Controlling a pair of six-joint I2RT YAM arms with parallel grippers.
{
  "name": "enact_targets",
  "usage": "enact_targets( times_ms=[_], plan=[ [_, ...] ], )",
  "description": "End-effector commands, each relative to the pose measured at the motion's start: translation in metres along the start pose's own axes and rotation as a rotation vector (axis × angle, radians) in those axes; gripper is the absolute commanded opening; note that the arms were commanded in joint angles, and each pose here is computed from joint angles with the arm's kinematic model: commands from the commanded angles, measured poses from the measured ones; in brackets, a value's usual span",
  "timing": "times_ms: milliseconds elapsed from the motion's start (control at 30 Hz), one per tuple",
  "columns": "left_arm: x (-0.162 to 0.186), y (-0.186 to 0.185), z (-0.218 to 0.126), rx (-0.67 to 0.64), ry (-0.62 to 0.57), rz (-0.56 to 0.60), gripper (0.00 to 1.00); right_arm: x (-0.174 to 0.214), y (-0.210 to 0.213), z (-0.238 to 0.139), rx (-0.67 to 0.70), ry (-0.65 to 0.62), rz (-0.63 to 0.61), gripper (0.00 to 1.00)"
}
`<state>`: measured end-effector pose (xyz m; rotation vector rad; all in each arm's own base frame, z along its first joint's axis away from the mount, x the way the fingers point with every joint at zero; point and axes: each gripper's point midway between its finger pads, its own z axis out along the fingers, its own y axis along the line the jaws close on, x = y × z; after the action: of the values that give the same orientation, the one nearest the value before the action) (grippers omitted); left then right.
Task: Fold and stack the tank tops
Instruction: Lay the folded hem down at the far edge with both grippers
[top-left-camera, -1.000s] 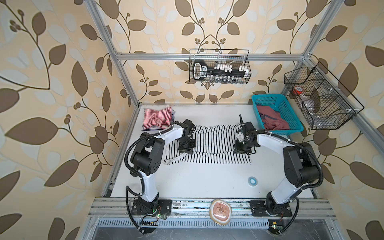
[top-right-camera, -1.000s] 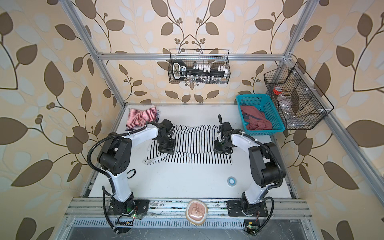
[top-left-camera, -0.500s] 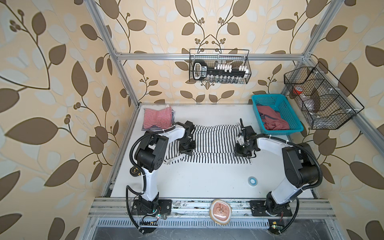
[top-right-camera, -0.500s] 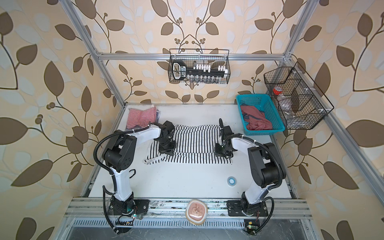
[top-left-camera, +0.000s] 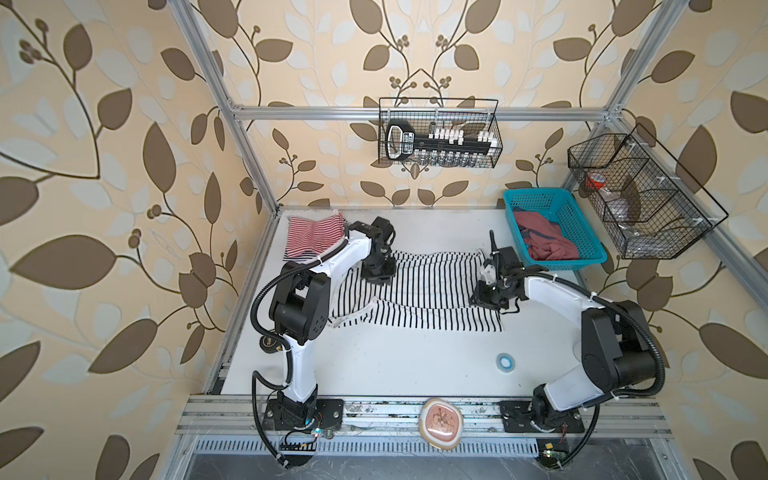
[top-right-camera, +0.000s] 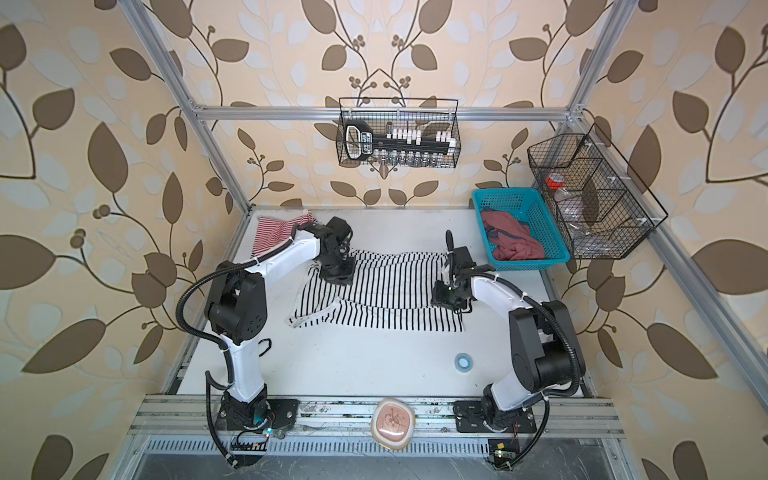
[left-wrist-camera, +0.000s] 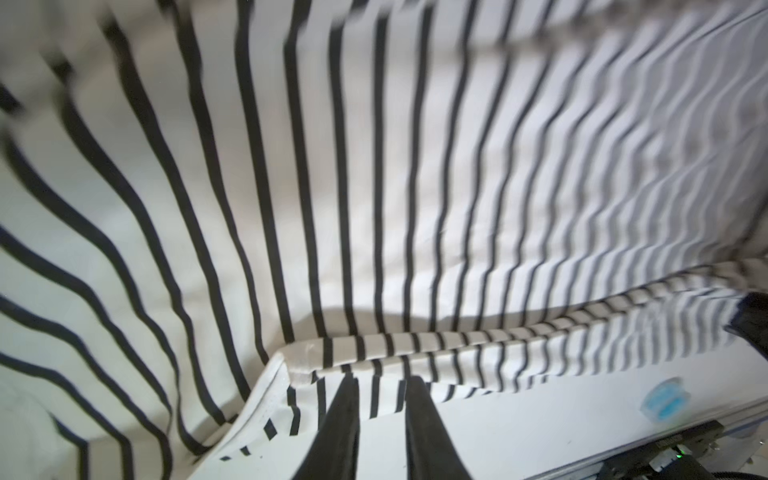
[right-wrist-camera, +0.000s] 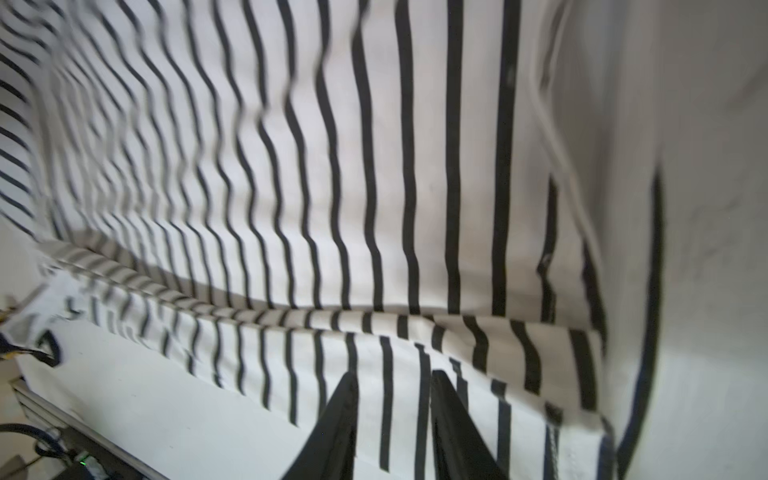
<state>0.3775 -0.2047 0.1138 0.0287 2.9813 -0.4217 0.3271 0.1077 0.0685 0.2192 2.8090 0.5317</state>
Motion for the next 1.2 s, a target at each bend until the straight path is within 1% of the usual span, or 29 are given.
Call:
enact_targets(
  times_ms=[0,100,200,400,600,800,1167],
  plan=[
    [-0.024,0.009,-0.028,-0.054,-0.045,0.017,0.26,-0.055,0.011,-0.041,-0.085,-0.146,0.0,0.32],
    [-0.047,0.029,-0.023,-0.075,-0.045,-0.027,0.26,-0.085,-0.003,-0.051,-0.071,-0.177,0.017,0.31],
    [-0.065,0.044,-0.008,-0.049,-0.029,-0.072,0.25,-0.109,-0.012,-0.046,-0.072,-0.175,0.029,0.31],
    [-0.101,0.049,0.013,0.015,-0.046,-0.075,0.25,-0.141,-0.023,-0.017,-0.069,-0.152,0.051,0.33],
    [-0.128,0.053,0.032,0.097,-0.059,-0.096,0.28,-0.165,-0.033,0.01,-0.045,-0.133,0.07,0.34],
    [-0.14,0.055,0.047,0.128,-0.074,-0.101,0.3,-0.18,-0.041,0.021,-0.024,-0.138,0.076,0.37],
    [-0.139,0.062,0.07,0.124,-0.034,-0.113,0.31,-0.191,-0.051,0.045,0.001,-0.093,0.072,0.38]
  ],
)
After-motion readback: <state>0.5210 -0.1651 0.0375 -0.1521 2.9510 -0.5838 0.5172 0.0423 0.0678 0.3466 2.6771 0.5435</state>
